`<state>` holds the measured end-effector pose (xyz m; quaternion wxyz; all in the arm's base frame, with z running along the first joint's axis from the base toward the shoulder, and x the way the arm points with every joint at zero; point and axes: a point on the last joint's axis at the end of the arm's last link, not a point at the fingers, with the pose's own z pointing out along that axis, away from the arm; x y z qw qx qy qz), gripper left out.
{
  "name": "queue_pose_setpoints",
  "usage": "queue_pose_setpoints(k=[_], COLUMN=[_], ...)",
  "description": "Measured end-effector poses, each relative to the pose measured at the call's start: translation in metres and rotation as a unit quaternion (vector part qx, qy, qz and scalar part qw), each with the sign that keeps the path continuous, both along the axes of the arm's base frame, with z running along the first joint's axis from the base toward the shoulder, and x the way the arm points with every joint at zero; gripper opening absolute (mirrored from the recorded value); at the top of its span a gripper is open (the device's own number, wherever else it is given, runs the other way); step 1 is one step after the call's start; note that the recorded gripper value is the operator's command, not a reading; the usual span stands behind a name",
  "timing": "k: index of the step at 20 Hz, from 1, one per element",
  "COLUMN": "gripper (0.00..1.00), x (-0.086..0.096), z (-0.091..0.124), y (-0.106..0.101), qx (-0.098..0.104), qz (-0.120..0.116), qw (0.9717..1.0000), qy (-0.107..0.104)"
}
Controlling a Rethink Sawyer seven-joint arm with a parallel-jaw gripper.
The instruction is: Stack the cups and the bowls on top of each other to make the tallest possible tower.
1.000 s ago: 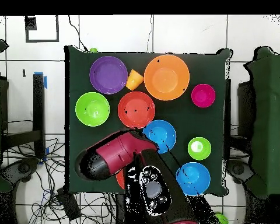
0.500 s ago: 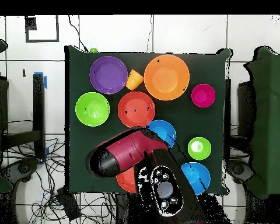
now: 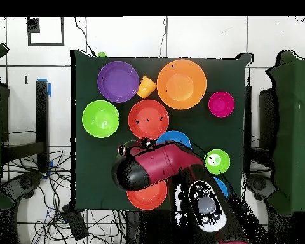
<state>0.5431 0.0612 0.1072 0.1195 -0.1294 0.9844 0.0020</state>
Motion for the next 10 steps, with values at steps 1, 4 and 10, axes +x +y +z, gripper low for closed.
queue_pose_setpoints(k=[1, 4, 10], gripper=[1.0, 1.0, 1.0], x=[-0.002, -0.012, -0.043], z=[-0.004, -0.016, -0.04], y=[-0.001, -0.001, -0.001], qx=[0.004, 0.014, 0.024], qz=[-0.003, -0.013, -0.033], qw=[1.0, 0.9998, 0.9976], qy=[0.0, 0.009, 0.056])
